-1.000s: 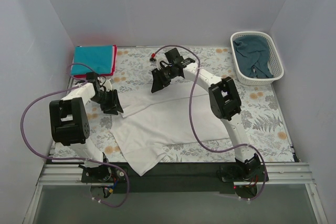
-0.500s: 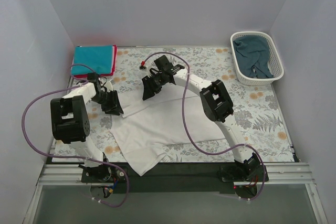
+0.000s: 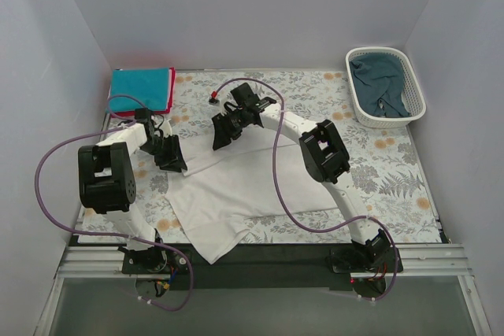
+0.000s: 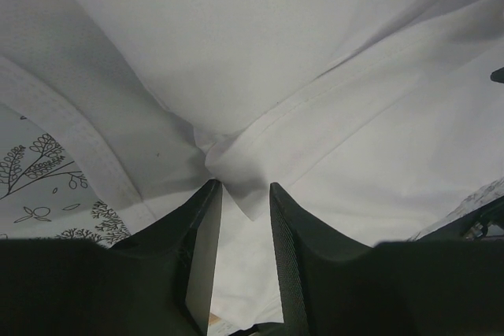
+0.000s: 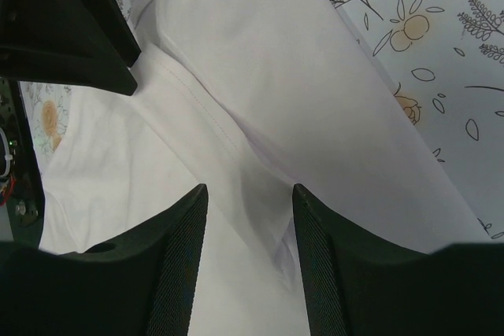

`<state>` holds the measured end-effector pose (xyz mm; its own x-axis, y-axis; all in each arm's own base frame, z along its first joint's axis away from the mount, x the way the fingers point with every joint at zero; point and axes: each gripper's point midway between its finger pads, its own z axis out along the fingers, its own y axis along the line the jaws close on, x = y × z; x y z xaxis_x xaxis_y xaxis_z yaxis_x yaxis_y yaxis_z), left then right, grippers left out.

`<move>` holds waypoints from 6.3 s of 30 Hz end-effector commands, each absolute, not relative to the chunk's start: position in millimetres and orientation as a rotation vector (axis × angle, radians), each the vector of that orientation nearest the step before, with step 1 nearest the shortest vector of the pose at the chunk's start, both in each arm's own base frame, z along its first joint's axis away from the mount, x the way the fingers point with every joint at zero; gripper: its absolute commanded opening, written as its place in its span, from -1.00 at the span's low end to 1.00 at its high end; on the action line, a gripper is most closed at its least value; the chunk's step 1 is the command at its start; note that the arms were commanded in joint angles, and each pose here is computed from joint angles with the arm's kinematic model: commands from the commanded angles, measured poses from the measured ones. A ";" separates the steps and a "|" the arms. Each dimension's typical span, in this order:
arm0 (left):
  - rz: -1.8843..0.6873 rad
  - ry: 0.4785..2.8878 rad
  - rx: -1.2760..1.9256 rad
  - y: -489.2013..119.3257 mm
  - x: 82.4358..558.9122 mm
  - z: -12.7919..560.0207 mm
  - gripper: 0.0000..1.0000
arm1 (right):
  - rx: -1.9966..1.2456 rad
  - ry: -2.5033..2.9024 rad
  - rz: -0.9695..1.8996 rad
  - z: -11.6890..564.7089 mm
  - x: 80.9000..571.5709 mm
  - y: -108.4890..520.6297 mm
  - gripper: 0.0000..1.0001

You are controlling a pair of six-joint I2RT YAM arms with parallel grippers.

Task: Fold and stack the t-shirts
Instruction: Fold the tshirt

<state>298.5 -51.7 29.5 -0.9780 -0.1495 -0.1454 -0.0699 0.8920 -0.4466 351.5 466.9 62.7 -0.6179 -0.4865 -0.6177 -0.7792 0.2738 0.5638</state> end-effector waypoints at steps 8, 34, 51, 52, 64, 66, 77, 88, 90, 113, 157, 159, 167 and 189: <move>-0.592 2.857 -0.182 -43.2 314.3 34.4 -0.36 | -1.145 2.190 1.246 62.4 361.0 481.1 0.11; -0.579 2.785 -0.106 -43.5 310.5 58.7 -0.99 | -1.183 2.123 1.292 95.7 347.2 476.8 -0.70; -0.518 2.822 0.135 -47.0 280.4 72.8 -1.00 | -1.229 2.117 1.330 103.1 325.6 463.0 -0.97; -0.511 2.822 0.138 -46.2 278.9 72.8 -1.00 | -1.231 2.120 1.333 102.3 324.0 462.1 -0.97; -0.533 2.842 0.228 -54.9 265.2 65.7 -0.96 | -1.245 2.142 1.349 94.1 315.4 455.3 -0.97; -0.551 2.832 0.277 -57.6 262.1 65.3 -0.73 | -1.287 2.110 1.358 95.2 310.7 452.7 -0.77; -0.576 2.748 0.332 -63.2 283.4 82.0 -0.60 | -1.399 2.103 1.440 84.0 275.7 432.3 -0.49; -0.584 2.749 0.332 -88.1 318.6 65.1 -0.47 | -1.495 2.095 1.408 86.1 260.9 415.4 -0.63; -0.588 2.764 0.373 -98.2 313.5 59.2 -0.49 | -1.498 2.081 1.393 95.1 261.7 411.9 -0.69; -0.524 2.747 0.424 -103.5 316.2 89.7 -0.56 | -0.872 2.444 0.709 85.6 426.6 171.3 -0.59; -0.308 2.755 0.699 -182.4 339.3 42.0 0.06 | -0.280 2.770 0.687 40.5 435.4 71.9 -0.17; -0.306 2.756 0.703 -183.4 339.1 41.3 0.06 | -0.280 2.776 0.677 38.9 434.0 70.0 -0.17; -0.306 2.760 0.705 -183.4 337.7 40.7 -0.14 | -0.283 2.774 0.706 40.9 431.8 72.4 -0.35; -0.301 2.765 0.699 -181.2 335.4 42.9 -0.67 | -0.275 2.775 0.777 47.7 425.4 79.0 -0.97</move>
<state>326.3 -178.0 30.3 -0.8614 0.4317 -0.2678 0.4800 0.8642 -0.1508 424.0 77.0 31.8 -0.9562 -0.1173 -0.2680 -0.2363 0.8498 0.4712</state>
